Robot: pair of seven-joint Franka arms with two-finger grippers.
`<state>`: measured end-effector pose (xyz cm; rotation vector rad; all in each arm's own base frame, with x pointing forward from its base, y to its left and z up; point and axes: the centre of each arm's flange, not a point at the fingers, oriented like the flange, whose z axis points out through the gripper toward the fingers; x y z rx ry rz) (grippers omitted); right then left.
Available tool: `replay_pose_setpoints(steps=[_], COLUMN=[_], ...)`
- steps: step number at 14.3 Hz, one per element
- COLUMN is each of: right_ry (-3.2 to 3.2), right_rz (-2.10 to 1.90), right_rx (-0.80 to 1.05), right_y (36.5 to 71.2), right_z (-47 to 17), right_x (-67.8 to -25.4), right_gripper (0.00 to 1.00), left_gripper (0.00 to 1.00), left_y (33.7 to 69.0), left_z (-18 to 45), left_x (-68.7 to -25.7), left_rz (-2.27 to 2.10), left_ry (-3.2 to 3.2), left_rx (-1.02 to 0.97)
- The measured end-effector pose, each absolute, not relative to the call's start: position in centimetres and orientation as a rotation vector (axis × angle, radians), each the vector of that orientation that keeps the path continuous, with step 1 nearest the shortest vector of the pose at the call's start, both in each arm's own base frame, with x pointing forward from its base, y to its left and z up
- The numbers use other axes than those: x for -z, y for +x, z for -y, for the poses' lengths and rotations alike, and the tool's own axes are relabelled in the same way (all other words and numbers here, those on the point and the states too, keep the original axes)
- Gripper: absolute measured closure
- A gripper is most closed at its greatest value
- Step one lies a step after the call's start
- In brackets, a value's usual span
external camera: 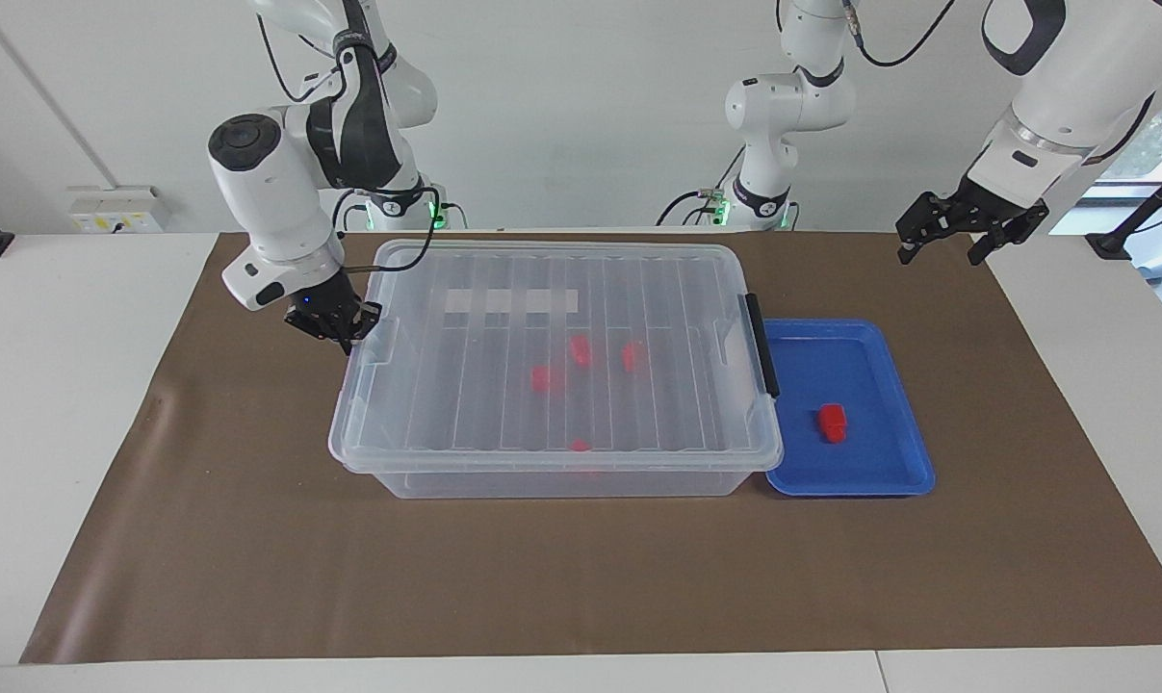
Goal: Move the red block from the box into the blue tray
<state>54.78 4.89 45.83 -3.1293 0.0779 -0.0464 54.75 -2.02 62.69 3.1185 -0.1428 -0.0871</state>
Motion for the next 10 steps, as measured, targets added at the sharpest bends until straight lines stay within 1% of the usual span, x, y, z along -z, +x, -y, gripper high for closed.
replay_pose_setpoints(steps=[6, 8, 10], right_ry=[-3.129, -3.131, -3.133], right_rz=[-0.078, -0.078, -0.08], right_rx=[0.045, 0.017, -0.013], right_y=[54.8, 54.9, 55.0], right_z=[-4.9, -4.9, -4.8], right_x=[-46.0, -47.0, -49.4], right_gripper=[0.99, 0.99, 0.99], left_gripper=[0.0, 0.0, 0.0], left_y=[54.7, 54.7, 54.7], left_z=[2.0, 2.0, 2.0], left_x=[-62.7, -62.7, -62.7], left_rz=[0.141, 0.141, 0.141], left_ry=[3.119, 3.119, 3.118], left_rx=[0.087, 0.087, 0.087])
